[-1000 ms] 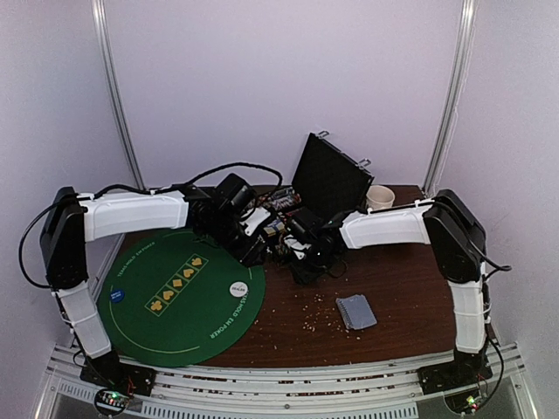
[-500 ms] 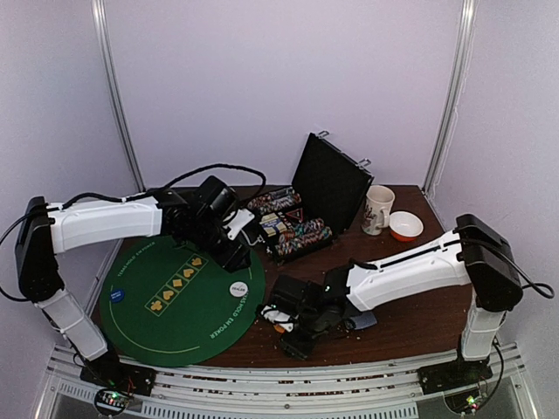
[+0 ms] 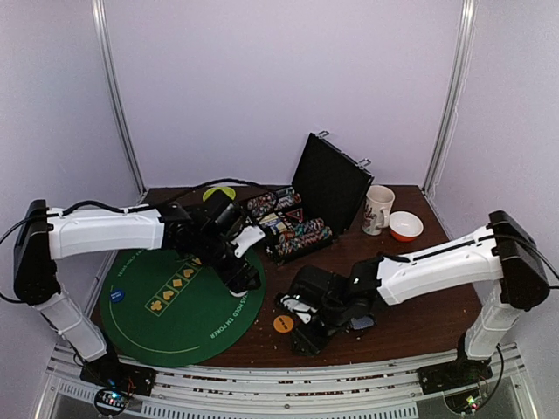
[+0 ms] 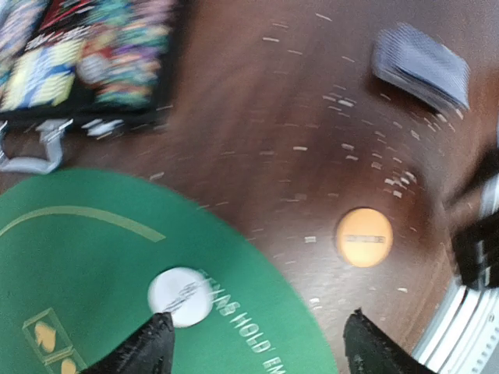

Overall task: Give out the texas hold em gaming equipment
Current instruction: Move the big blind button to the center of the board, then pick up the big blind button from the center of the board.

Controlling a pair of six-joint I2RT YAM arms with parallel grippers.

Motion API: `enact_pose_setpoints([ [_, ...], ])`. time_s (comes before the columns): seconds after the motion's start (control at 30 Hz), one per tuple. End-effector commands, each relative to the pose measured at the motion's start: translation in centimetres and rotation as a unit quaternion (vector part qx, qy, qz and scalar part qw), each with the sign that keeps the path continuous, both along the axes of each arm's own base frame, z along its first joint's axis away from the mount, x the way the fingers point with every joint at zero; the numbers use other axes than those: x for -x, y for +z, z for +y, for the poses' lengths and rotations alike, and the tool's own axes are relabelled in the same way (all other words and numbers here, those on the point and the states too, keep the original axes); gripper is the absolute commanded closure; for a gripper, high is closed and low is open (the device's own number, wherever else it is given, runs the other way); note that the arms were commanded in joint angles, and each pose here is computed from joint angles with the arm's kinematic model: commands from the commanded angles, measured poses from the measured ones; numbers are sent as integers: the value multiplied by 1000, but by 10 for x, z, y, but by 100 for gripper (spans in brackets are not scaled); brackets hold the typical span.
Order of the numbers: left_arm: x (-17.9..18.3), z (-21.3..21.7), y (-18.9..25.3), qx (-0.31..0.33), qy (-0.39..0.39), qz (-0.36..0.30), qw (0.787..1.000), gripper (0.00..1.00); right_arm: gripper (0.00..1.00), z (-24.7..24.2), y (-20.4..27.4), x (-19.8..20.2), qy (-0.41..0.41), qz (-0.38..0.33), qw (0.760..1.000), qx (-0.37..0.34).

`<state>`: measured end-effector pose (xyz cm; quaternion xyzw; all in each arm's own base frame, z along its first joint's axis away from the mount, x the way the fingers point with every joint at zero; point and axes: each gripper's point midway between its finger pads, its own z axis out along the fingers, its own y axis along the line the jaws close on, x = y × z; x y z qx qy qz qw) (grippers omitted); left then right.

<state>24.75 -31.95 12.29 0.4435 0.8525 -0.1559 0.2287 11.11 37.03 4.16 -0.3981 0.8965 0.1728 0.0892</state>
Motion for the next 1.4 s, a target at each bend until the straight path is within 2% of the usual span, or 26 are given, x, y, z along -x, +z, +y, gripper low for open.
enact_pose_setpoints([
  [0.0, 35, -53, -21, -9, -116, -4, 993, 19, 43, -36, 34, -32, -93, 5, 995, -21],
  [0.2, 42, -74, -70, -89, -141, 7, 986, 13, 35, -105, 67, -71, -208, -36, 977, -9],
  [0.23, 43, -76, -76, -104, -144, 6, 984, 4, 34, -117, 70, -78, -224, -50, 973, -2],
  [0.27, 43, -78, -84, -119, -147, 7, 982, 2, 33, -128, 73, -83, -238, -58, 969, 4],
  [0.4, 50, -87, -90, -124, -159, 22, 979, 2, 32, -162, 83, -93, -274, -80, 958, 30],
  [0.57, 62, -83, -95, -125, -175, 47, 975, 8, 30, -194, 98, -101, -302, -107, 946, 47],
  [0.73, 71, -84, -103, -144, -192, 55, 969, 10, 29, -200, 108, -108, -310, -118, 943, 37],
  [1.0, 84, -108, -85, -118, -234, 32, 965, 7, 29, -195, 96, -105, -295, -102, 949, 45],
  [1.17, 86, -97, -109, -163, -231, 40, 958, 14, 29, -194, 94, -105, -293, -100, 950, 44],
  [1.37, 77, -90, -115, -189, -214, 29, 958, 16, 29, -192, 93, -104, -288, -96, 952, 41],
])
